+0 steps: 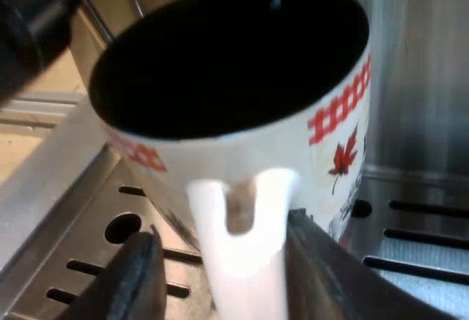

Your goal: Place mug into machine

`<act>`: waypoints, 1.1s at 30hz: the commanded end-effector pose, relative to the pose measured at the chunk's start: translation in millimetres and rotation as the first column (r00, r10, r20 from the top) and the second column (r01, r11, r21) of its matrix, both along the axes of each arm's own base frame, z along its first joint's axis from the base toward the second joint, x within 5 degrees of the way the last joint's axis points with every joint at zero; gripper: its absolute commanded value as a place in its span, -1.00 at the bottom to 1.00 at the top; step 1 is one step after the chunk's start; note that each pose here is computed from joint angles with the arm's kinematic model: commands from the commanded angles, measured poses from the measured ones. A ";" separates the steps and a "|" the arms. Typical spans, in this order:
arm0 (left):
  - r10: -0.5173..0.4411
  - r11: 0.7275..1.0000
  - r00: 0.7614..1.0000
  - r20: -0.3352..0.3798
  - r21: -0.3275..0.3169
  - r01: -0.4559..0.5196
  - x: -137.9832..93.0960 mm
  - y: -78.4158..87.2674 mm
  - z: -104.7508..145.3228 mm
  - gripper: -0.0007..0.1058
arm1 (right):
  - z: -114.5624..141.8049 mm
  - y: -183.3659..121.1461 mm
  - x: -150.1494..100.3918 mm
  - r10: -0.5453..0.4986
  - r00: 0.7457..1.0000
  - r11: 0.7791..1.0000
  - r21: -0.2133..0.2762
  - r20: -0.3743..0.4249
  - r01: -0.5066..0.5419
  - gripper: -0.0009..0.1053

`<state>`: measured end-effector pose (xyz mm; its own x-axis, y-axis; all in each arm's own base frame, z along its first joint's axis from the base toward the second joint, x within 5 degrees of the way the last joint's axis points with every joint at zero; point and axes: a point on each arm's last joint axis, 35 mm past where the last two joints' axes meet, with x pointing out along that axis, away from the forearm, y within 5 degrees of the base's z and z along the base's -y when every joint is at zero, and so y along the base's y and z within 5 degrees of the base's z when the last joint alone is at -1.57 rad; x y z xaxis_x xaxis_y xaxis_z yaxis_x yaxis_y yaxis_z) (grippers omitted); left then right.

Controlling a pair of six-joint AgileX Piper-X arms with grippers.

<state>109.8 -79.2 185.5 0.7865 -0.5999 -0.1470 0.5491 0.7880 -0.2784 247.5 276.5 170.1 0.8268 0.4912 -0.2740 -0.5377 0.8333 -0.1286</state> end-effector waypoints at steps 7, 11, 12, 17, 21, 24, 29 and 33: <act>-0.068 0.996 0.997 0.036 -0.049 0.070 -0.8 -2.8 7.8 0.86 | 3.2 6.4 6.4 0.076 0.994 0.995 -0.070 0.072 -0.071 -0.23; -0.072 0.996 0.997 0.035 -0.049 0.074 -0.9 -2.9 7.8 0.86 | 5.5 8.7 8.4 0.083 0.991 0.994 -0.080 0.102 -0.075 -0.23; -0.072 0.996 0.997 0.035 -0.049 0.074 -0.9 -2.9 7.8 0.86 | 6.5 9.3 8.8 0.089 0.990 0.993 -0.084 0.108 -0.080 -0.23; -0.072 0.996 0.997 0.035 -0.049 0.074 -0.9 -2.9 7.8 0.86 | 8.4 15.9 11.1 0.163 0.980 0.985 -0.082 0.118 -0.154 -0.23; -0.072 0.996 0.997 0.035 -0.049 0.074 -0.9 -2.9 7.8 0.86 | 10.9 16.6 11.3 0.169 0.977 0.985 -0.066 0.133 -0.162 -0.23; -0.072 0.996 0.996 0.043 -0.053 0.075 -0.8 -2.9 8.7 0.86 | 16.9 17.7 8.0 0.192 0.971 0.981 -0.053 0.143 -0.187 -0.23; -0.071 0.994 0.994 0.082 -0.071 0.077 -0.4 -3.3 14.4 0.86 | 27.6 9.5 -7.4 0.190 0.978 0.978 -0.101 0.091 -0.181 -0.23; -0.068 0.994 0.994 0.090 -0.076 0.075 0.5 -3.7 18.3 0.86 | 29.9 -5.6 -16.5 0.137 0.990 0.977 -0.171 0.038 -0.129 -0.23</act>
<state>109.6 -81.9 196.5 0.7513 -0.6567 -0.0648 0.6179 0.7346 -0.2804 232.9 266.9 188.0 0.8015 0.4935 -0.3378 -0.5820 0.7736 -0.2507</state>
